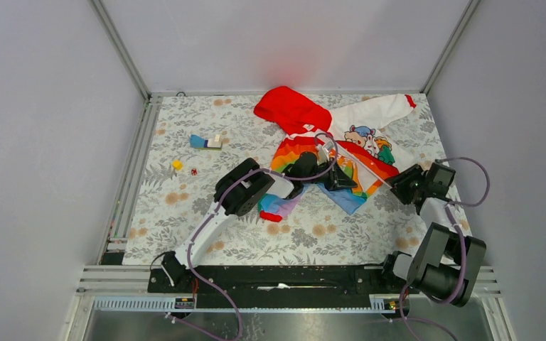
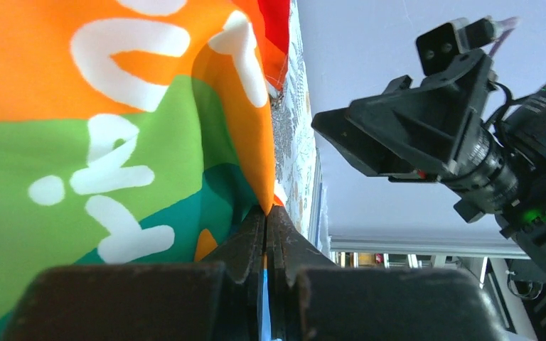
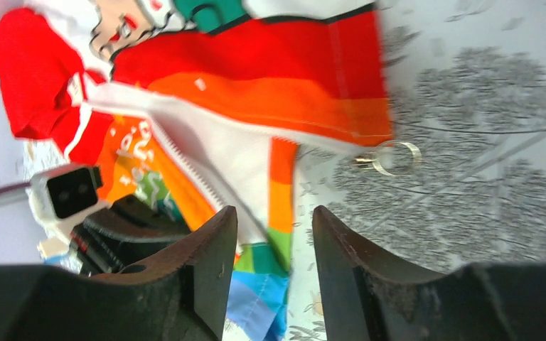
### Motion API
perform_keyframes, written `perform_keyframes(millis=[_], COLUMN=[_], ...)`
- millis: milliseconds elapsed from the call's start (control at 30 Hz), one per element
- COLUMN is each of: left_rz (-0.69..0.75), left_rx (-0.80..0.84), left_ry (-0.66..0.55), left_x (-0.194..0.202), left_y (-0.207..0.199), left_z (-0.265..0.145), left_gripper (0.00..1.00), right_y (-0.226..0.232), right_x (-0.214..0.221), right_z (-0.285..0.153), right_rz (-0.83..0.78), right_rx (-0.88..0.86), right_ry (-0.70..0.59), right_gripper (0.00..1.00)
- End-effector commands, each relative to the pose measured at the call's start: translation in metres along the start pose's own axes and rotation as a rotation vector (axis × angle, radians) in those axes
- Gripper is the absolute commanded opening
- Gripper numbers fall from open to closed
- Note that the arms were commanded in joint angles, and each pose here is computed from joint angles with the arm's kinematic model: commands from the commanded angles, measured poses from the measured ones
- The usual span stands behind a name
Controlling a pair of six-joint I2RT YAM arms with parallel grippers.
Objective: Zip up the jacket
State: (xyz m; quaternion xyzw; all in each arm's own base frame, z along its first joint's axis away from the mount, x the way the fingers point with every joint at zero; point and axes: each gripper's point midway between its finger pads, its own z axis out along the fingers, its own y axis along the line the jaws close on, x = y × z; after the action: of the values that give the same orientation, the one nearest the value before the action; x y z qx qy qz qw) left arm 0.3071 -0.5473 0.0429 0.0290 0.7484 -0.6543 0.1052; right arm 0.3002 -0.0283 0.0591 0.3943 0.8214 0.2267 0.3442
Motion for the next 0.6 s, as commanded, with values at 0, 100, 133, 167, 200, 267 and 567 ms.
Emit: perform_keyframes(millis=[0, 100, 133, 167, 200, 267, 567], left_rz=[0.092, 0.106, 0.105, 0.097, 0.089, 0.079, 0.089], left_rx=[0.052, 0.064, 0.065, 0.062, 0.066, 0.075, 0.054], left_ry=[0.003, 0.002, 0.002, 0.003, 0.001, 0.004, 0.013], left_x=[0.01, 0.01, 0.01, 0.011, 0.011, 0.012, 0.01], left_y=[0.004, 0.008, 0.009, 0.012, 0.012, 0.012, 0.012], left_z=[0.002, 0.003, 0.004, 0.005, 0.005, 0.005, 0.009], left_gripper=[0.0, 0.0, 0.0, 0.0, 0.0, 0.0, 0.0], right_y=[-0.024, -0.033, -0.037, -0.041, -0.044, -0.046, -0.049], right_x=[-0.023, -0.044, -0.049, -0.054, -0.058, -0.064, -0.059], right_z=[-0.008, -0.012, -0.013, -0.014, -0.015, -0.014, 0.015], right_rz=[0.032, 0.092, 0.114, 0.13, 0.141, 0.137, 0.21], right_rx=[0.076, 0.036, 0.028, 0.016, 0.003, -0.013, -0.133], right_ry=[-0.051, -0.102, -0.115, -0.13, -0.138, -0.149, -0.063], right_gripper=[0.53, 0.57, 0.58, 0.59, 0.61, 0.63, 0.57])
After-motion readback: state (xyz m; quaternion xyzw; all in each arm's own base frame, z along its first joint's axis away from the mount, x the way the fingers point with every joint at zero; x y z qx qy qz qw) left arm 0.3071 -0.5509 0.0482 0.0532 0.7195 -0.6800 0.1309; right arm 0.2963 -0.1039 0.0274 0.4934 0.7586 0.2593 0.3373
